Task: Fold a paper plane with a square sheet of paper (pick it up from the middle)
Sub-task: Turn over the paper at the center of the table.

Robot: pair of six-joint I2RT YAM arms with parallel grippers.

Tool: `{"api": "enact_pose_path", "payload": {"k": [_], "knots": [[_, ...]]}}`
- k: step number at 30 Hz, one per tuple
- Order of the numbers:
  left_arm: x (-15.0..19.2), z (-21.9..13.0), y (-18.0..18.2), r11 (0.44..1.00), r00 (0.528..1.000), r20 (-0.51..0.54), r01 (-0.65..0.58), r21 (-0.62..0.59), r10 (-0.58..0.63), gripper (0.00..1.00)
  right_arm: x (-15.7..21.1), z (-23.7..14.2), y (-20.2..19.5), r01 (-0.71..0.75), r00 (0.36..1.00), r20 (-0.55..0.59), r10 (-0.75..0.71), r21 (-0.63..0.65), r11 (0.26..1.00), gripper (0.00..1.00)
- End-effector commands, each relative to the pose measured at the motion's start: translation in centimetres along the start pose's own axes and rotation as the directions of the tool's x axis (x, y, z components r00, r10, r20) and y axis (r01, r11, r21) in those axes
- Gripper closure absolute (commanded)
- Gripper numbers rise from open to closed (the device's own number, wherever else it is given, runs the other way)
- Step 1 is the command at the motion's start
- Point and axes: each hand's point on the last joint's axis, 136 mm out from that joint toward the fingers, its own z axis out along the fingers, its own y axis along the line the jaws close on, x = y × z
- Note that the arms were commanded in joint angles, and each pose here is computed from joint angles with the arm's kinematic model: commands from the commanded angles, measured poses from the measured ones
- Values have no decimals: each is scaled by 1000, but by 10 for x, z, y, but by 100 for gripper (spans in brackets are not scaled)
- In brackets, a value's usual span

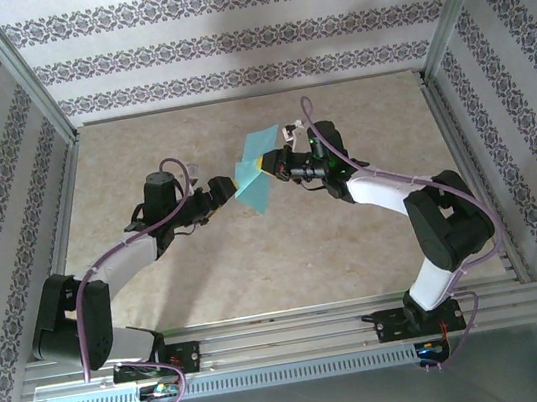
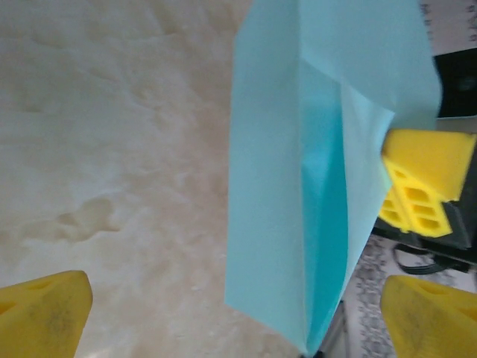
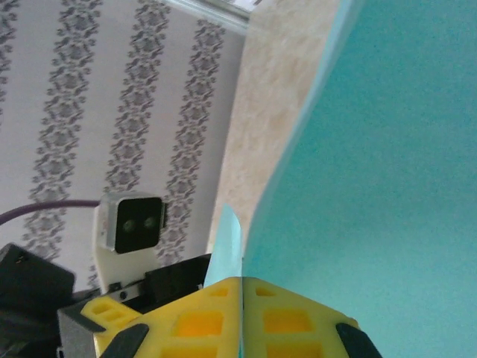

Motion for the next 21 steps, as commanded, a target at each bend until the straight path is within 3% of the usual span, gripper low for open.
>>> {"api": "enact_pose_path", "payload": {"k": [1,5,12,21], "knots": [[2,3,-38,985,999,-33,17,172,-11,0,-6,-2,50,5,999,-47,-13,-173,985,96],[-1,6,-52,969,998,-39,48,244,-39,4,-7,-2,66,-1,998,-68,-16,-247,969,95],[-10,2,-73,939,998,-21,57,340,-53,36,-1,1,48,-17,996,-90,-3,-223,975,95],[-16,-11,-74,950,999,30,10,311,-21,50,2,5,29,-41,994,-103,21,-195,980,95]]}}
